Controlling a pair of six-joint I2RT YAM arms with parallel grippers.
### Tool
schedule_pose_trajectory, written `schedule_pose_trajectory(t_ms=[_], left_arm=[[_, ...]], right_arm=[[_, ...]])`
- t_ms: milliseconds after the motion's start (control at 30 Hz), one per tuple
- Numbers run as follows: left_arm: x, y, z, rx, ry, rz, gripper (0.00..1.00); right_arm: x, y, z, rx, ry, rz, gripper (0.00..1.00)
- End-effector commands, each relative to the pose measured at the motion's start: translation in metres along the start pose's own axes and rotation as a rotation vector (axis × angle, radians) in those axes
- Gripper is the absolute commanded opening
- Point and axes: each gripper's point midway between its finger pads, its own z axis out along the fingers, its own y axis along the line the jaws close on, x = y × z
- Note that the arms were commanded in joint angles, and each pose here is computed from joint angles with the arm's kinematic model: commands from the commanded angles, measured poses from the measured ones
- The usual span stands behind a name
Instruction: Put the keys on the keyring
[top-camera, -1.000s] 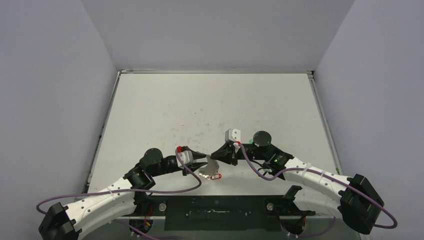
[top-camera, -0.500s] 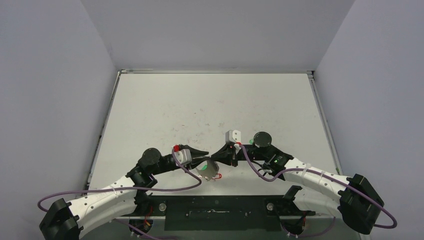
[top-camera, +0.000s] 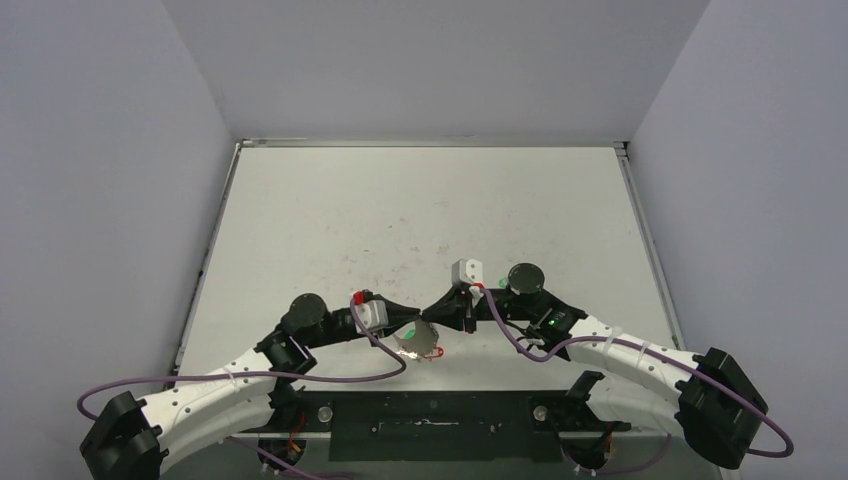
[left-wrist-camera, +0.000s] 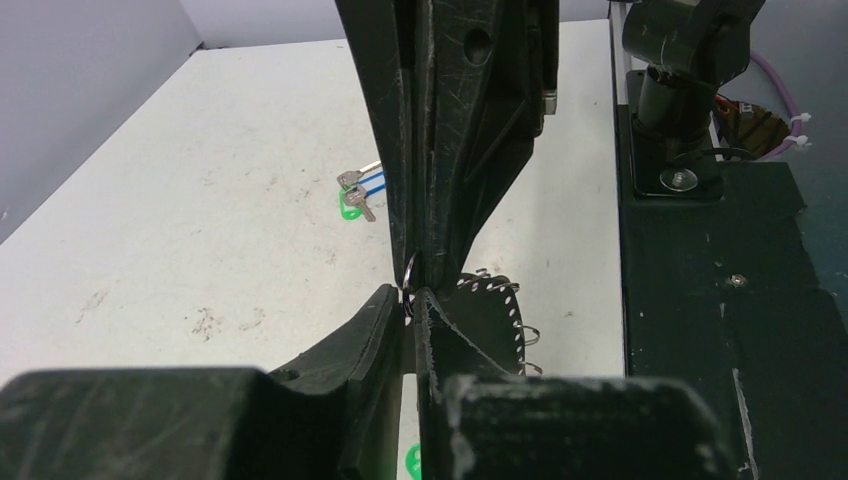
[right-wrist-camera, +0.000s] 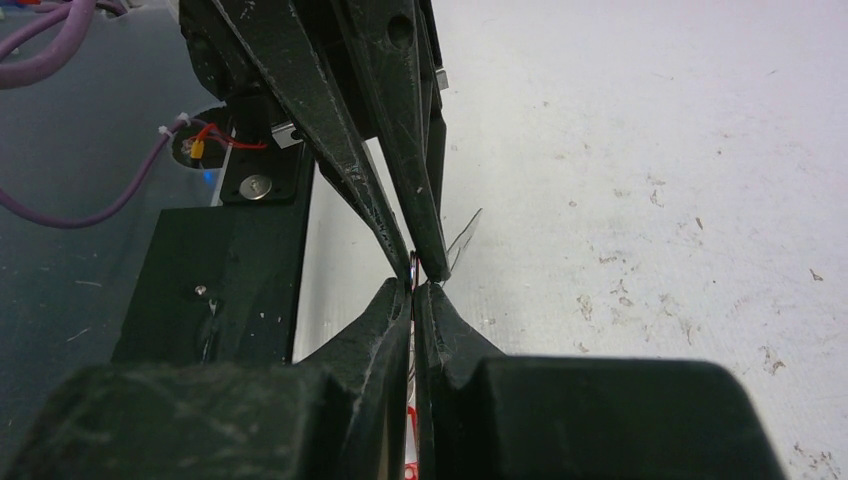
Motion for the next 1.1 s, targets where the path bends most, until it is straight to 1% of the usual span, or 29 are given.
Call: schedule_pose_trajectory(t_ms=[0, 133, 233, 267, 467, 567, 633, 733, 867, 967, 1067], left_arm=[[-0.024, 0.001, 0.006, 0.025, -0.046, 0.043, 0.0], [-0.021, 0.001, 0.005, 0.03, -0.02, 0.049, 0.0], [-0.02, 0.005, 0.003, 0.005, 0.0, 0.046, 0.0], [-0.019, 0.006, 0.002, -0.002, 0.013, 0.046, 0.0], [-0.018, 0.008, -0.005, 0.002, 0.107, 0.075, 0.0], [-0.017, 0.007, -0.009, 0.017, 0.155, 0.09, 0.0], [-0.018, 0.007, -0.012, 0.028, 0.183, 0.105, 0.0], [-0.014, 0.005, -0.015, 0.057, 0.249, 0.113, 0.0], [-0.012, 0.004, -0.014, 0.097, 0.296, 0.131, 0.0], [-0.012, 0.005, -0.012, 0.115, 0.315, 0.142, 0.0], [-0.014, 0.006, -0.009, 0.124, 0.321, 0.152, 0.0]], right_arm=[[-0.028, 0.006, 0.004, -0.044, -0.098, -0.084, 0.0], [-0.027, 0.005, 0.003, -0.038, -0.093, -0.082, 0.0], [-0.024, 0.004, 0.002, -0.026, -0.08, -0.084, 0.0], [-0.023, 0.003, 0.001, -0.022, -0.066, -0.088, 0.02], [-0.025, -0.002, -0.008, 0.01, -0.007, -0.141, 0.36], [-0.028, -0.004, -0.014, 0.024, 0.02, -0.176, 0.48], [-0.03, -0.007, -0.017, 0.033, 0.037, -0.197, 0.53], [-0.035, -0.01, -0.02, 0.028, 0.052, -0.219, 0.53], [-0.041, -0.01, -0.016, -0.004, 0.057, -0.234, 0.52], [-0.039, -0.011, -0.012, -0.029, 0.081, -0.236, 0.48], [-0.034, -0.011, -0.007, -0.054, 0.107, -0.235, 0.4]])
